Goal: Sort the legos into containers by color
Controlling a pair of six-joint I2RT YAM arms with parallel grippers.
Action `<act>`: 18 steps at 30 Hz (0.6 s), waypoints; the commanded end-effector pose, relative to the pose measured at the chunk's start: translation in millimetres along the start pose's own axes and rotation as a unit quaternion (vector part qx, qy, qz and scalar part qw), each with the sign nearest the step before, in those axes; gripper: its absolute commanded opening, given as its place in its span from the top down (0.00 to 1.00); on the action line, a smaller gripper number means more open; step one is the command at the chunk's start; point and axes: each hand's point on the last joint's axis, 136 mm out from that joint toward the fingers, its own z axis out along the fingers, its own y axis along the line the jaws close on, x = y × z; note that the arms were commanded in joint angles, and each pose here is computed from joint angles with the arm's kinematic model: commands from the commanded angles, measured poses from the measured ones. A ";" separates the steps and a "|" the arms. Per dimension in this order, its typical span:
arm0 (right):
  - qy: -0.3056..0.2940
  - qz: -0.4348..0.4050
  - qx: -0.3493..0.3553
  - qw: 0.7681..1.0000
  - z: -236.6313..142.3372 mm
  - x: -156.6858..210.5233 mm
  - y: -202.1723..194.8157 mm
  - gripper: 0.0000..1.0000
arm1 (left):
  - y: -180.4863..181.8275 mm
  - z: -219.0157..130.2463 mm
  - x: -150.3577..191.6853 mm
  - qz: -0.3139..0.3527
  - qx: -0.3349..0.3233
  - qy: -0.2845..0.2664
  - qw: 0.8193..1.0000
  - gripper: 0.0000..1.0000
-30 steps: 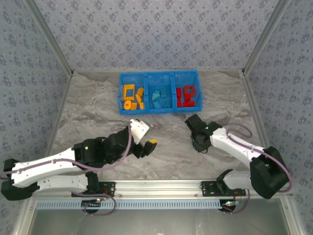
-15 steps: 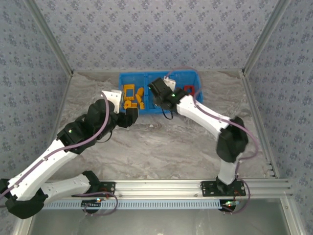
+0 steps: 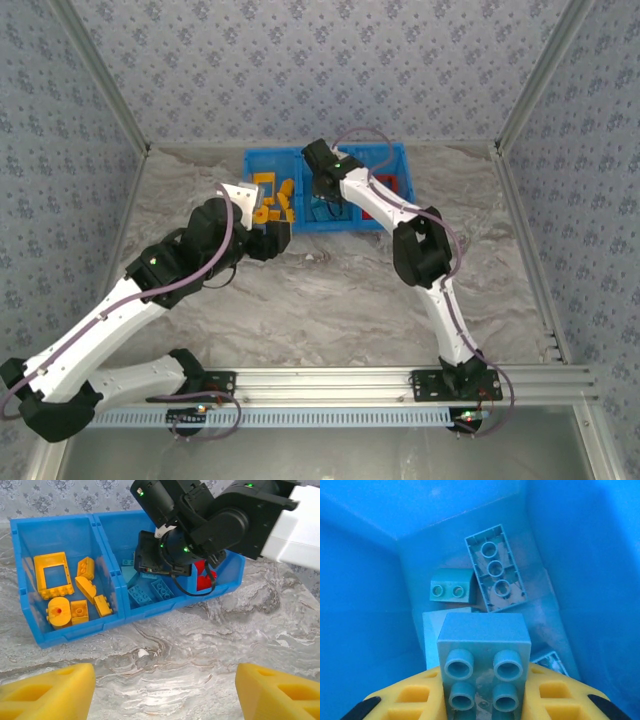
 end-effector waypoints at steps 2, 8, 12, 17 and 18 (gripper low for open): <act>0.035 0.020 0.008 0.999 14.9 16.4 -1.9 0.87 | -4.3 1.9 -2.2 -0.011 0.014 -0.004 1.000 0.26; 0.046 0.037 0.014 0.998 26.5 18.9 -9.6 0.81 | -5.4 1.2 -0.4 -0.013 0.018 -0.001 1.000 0.26; 0.047 0.036 0.011 0.998 24.3 17.2 -9.1 0.65 | -5.6 0.9 0.3 -0.012 0.019 0.000 1.000 0.26; 0.040 0.034 0.002 0.999 11.3 11.1 -4.4 0.54 | -5.4 2.1 3.8 -0.013 0.020 0.005 1.000 0.26; 0.036 0.032 -0.001 0.999 6.9 9.2 -2.7 0.53 | -5.1 1.9 4.0 -0.013 0.019 0.004 1.000 0.26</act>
